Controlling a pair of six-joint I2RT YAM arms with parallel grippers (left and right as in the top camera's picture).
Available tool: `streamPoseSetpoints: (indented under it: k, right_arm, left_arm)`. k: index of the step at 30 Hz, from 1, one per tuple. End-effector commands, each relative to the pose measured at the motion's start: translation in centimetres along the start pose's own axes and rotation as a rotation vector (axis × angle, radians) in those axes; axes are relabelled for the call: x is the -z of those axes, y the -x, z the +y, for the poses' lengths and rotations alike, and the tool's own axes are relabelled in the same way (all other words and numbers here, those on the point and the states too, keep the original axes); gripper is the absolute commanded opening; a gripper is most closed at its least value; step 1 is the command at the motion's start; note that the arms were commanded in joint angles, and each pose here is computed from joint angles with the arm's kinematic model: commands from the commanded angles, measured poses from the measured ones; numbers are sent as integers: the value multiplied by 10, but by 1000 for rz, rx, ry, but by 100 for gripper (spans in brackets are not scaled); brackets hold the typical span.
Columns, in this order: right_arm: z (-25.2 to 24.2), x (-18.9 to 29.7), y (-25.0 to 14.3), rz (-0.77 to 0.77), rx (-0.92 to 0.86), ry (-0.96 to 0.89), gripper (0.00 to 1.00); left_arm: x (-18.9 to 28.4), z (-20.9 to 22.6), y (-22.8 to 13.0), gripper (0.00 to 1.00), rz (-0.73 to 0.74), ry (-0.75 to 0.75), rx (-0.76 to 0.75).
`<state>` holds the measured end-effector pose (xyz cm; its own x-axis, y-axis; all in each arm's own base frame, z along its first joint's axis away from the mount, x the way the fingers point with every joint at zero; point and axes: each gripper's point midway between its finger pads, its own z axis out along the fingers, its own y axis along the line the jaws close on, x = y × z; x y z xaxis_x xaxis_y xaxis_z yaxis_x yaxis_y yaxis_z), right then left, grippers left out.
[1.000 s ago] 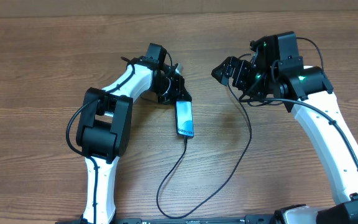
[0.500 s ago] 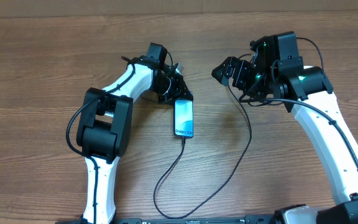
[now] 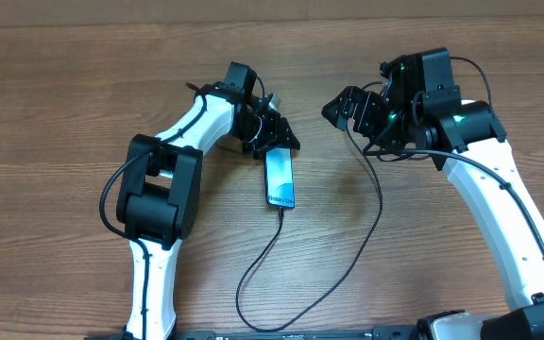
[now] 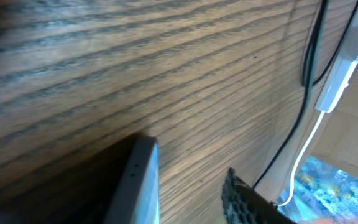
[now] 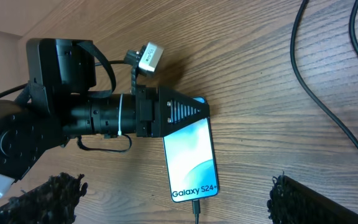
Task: Plug charger to phone and switch on socket
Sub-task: 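Set the phone flat on the table with the left gripper, then open the left gripper and lift it away from the phone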
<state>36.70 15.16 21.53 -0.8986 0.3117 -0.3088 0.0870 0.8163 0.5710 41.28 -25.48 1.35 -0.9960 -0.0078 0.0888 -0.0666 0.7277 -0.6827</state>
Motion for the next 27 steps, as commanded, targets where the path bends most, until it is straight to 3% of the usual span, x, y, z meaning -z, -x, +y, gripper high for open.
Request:
streamPoseSetpoints:
  k: [1, 4, 12, 27]
  right_arm:
    - [3, 7, 5, -25, 15, 5, 100]
    - [3, 7, 5, -25, 15, 4, 100]
    - [3, 7, 5, -25, 15, 5, 100]
    - [3, 7, 5, -25, 14, 4, 100]
  left_arm:
    - [-16, 46, -4, 59, -1, 164, 56]
    - [-15, 53, -3, 70, -8, 199, 61]
    - [-8, 76, -8, 89, -12, 329, 88]
    - [4, 103, -14, 96, -18, 496, 111]
